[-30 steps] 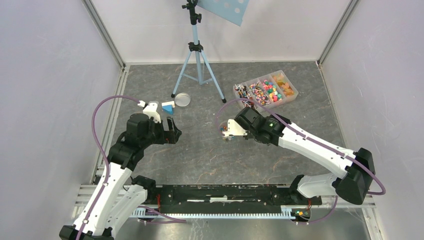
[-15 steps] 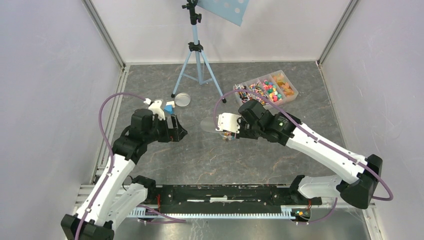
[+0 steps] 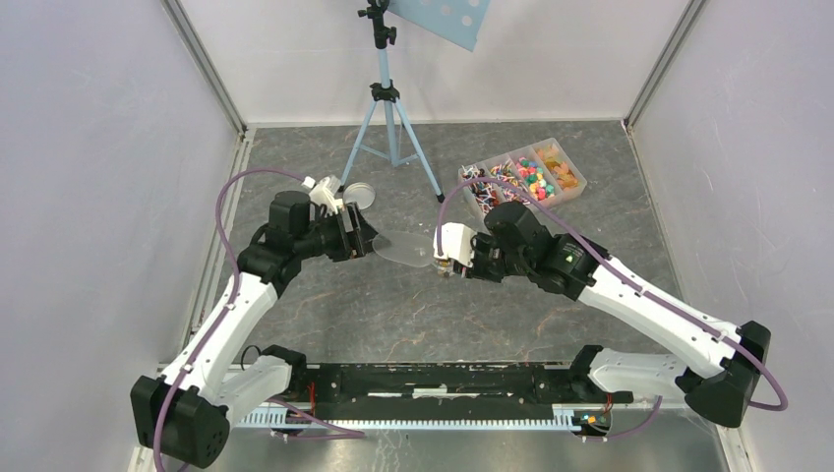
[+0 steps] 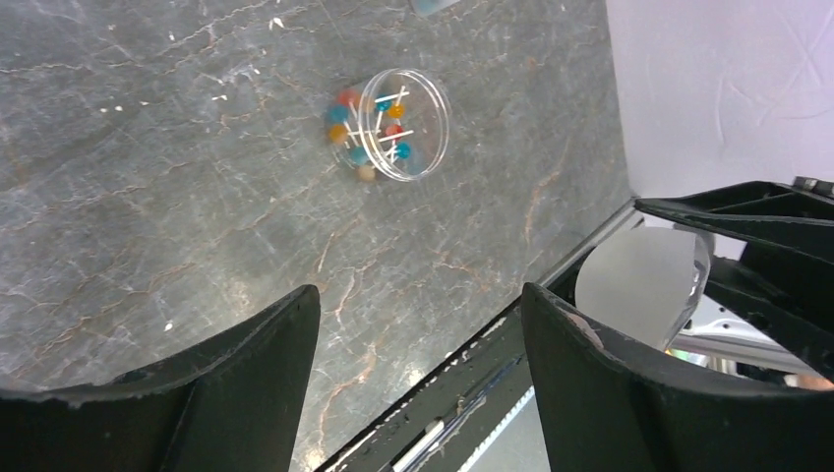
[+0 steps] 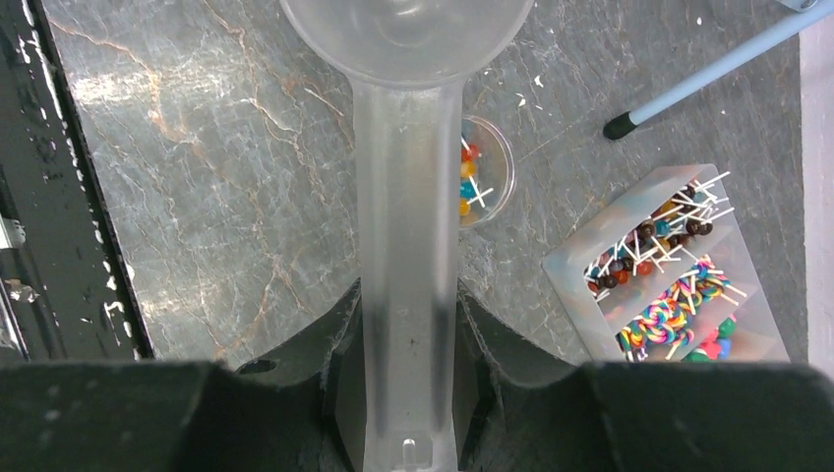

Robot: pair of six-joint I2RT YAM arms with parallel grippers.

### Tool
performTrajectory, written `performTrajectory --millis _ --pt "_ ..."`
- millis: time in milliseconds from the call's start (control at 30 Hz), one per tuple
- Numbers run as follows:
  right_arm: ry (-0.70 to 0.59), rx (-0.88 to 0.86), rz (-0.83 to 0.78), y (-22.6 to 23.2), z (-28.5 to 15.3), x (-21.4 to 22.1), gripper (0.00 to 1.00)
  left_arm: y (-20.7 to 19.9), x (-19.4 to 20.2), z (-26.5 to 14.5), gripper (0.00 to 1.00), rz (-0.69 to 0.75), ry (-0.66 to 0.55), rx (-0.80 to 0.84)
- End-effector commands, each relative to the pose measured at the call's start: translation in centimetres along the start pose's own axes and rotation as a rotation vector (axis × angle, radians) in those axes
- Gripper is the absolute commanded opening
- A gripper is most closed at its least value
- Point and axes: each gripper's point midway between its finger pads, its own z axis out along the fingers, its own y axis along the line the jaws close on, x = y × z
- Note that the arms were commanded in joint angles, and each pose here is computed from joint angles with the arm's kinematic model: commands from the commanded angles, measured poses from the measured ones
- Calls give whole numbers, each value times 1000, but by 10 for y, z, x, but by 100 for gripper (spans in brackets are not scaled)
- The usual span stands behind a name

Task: Pack the candies
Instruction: Adjust the spatula.

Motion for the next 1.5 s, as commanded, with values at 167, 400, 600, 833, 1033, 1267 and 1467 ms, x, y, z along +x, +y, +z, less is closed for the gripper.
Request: performTrajectory --millis 167,400,600,833,1033,1267,1467 --pt "1 28 97 -16 10 5 0 -10 -36 -30 96 49 -149 -92" --pt "27 -29 126 -8 24 10 0 -24 -48 -40 100 63 -191 -69" --pt "-25 -53 129 -6 27 -1 0 -29 -34 -17 99 26 -82 27" --pt "45 -43 146 -4 34 19 0 -11 -52 -35 100 20 -191 -127" --pt "100 -64 157 2 43 34 0 -35 -56 -38 100 2 -198 -21" --pt "72 -81 171 3 48 27 0 -40 -39 -19 92 11 -119 96" --pt "-2 -60 165 -2 41 11 0 -26 -22 1 79 -23 -15 99"
